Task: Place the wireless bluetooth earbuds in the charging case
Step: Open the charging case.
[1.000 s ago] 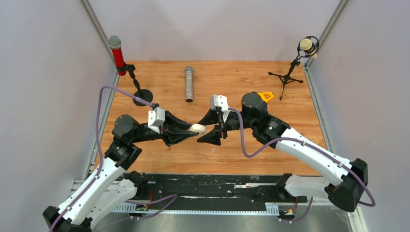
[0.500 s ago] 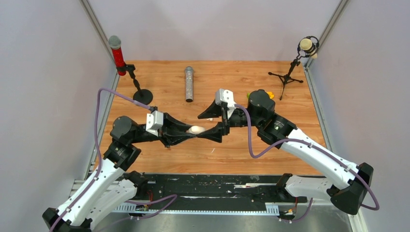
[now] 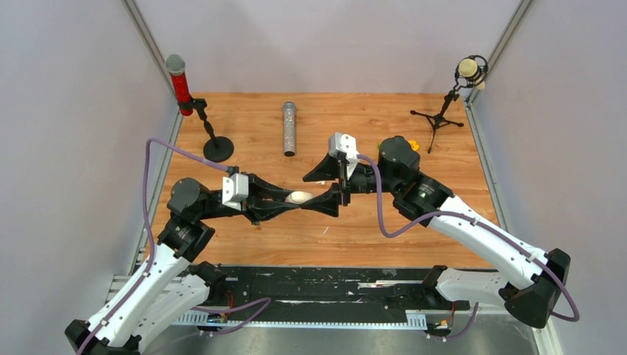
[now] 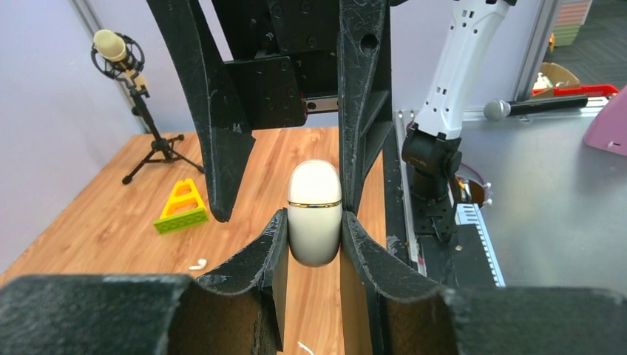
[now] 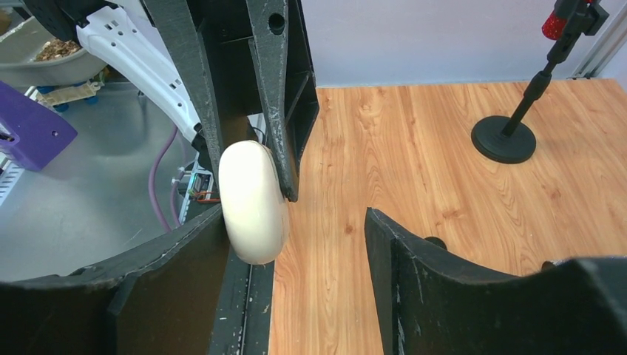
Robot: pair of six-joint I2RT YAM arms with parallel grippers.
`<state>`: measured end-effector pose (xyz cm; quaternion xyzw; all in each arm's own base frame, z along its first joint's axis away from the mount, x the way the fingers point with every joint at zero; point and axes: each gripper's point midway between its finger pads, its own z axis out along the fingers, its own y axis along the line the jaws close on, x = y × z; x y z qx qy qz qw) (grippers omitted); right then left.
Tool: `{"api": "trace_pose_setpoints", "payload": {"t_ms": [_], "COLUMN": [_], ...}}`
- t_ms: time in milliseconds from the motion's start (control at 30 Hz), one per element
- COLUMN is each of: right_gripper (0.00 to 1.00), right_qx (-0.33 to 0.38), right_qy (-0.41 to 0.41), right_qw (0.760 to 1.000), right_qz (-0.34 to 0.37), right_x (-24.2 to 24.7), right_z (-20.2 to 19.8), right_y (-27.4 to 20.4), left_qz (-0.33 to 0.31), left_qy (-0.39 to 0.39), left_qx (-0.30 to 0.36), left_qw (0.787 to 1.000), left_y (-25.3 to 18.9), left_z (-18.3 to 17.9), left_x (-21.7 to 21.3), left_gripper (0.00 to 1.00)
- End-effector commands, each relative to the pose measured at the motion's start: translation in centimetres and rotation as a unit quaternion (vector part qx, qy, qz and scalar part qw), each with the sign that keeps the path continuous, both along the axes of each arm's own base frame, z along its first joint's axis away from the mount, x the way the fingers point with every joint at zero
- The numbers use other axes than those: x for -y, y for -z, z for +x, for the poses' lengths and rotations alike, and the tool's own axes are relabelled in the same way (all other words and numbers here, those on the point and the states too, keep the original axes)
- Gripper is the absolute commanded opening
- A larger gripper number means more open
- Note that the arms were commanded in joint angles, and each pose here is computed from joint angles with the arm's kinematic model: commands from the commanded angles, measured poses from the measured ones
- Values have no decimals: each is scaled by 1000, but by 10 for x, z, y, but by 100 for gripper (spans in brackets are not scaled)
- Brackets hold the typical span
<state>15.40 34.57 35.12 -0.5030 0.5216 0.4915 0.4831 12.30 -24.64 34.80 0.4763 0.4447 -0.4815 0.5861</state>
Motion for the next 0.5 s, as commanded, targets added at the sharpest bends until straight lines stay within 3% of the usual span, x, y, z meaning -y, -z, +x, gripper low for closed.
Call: {"api": "trace_pose_setpoints", "payload": {"t_ms": [0,467], "right_gripper": [66,66], "right_qx": [29,25], "right_qy": [37,53], "right_qw": [998,997], "right_qz": [41,52], "right_x": [12,17], "right_z": [11,21], "right_y": [-38,-44], "left_qz": [7,9], "left_qy": [33,39], "left_qx": [13,15], "left_qw": [999,999], "left_y": [2,2], "left_z": [-14,-17], "left_x": [0,-1], "left_gripper": [0,0]}}
